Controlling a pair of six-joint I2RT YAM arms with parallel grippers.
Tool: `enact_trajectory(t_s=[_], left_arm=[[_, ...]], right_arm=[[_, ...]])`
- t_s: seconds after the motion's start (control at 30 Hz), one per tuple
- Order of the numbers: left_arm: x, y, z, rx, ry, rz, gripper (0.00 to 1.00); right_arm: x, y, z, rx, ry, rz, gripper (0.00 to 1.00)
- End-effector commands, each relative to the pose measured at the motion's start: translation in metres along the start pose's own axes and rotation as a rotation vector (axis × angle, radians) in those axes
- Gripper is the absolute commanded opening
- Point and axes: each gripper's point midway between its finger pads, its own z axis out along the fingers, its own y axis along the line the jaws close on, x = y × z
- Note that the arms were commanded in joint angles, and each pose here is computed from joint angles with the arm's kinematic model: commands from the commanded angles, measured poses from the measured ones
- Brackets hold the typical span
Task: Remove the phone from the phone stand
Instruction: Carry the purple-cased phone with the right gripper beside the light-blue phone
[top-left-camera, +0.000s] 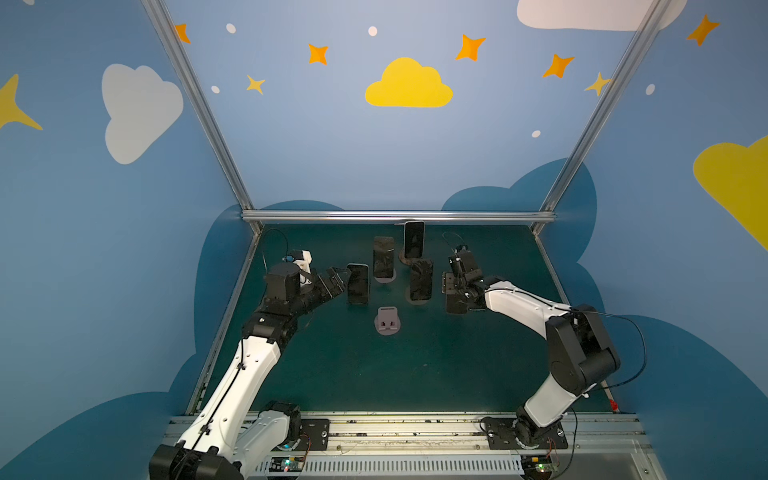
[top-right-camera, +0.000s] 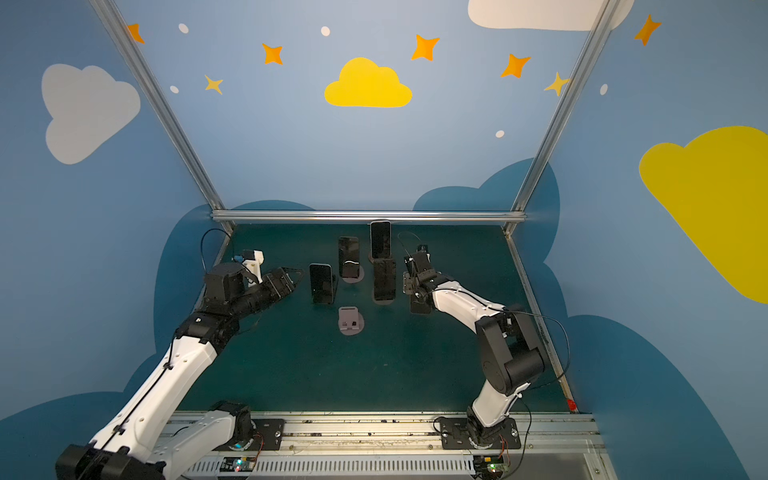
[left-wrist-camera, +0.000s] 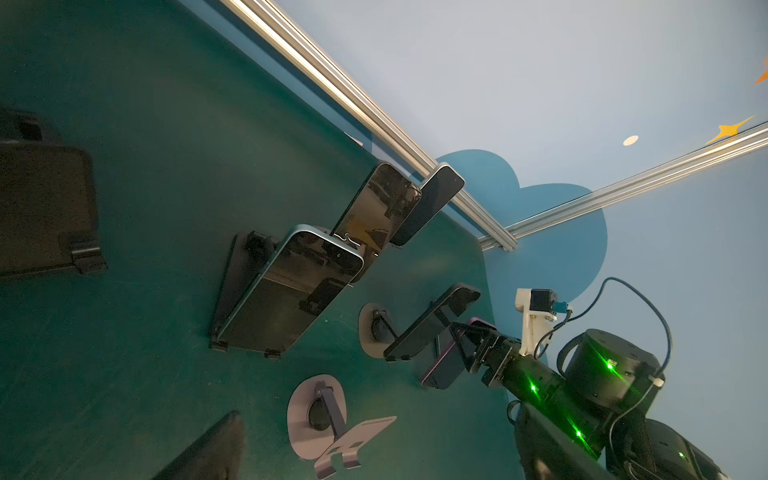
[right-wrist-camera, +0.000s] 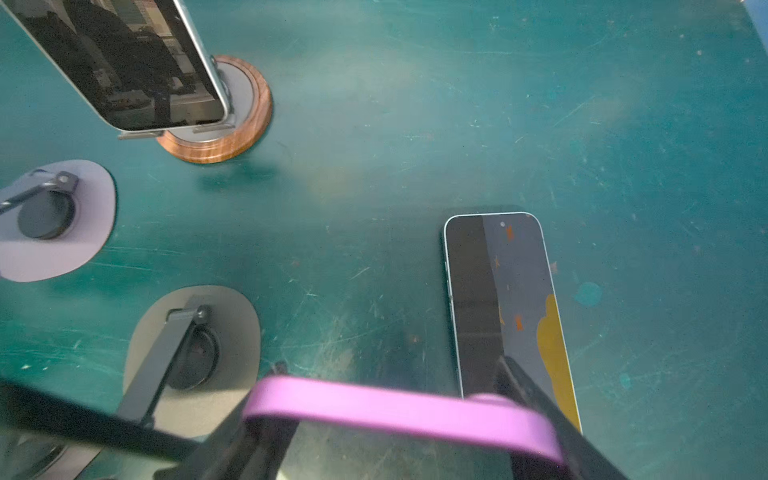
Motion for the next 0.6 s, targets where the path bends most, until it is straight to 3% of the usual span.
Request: enact_trajectory(t_s=[0.0, 0.57], left_arm=[[-0.001, -0.005, -0.001, 0.026, -0.006, 0.014, 1.0], [-0.004, -0.009, -0.007, 0.03, -0.023, 0.024, 1.0]], right_arm=[[-0.016, 0.002, 0.002, -0.014, -0.019, -0.001, 0.64], [-0.008, 0.015, 0.045, -0.053, 0.132, 0.0, 0.63]])
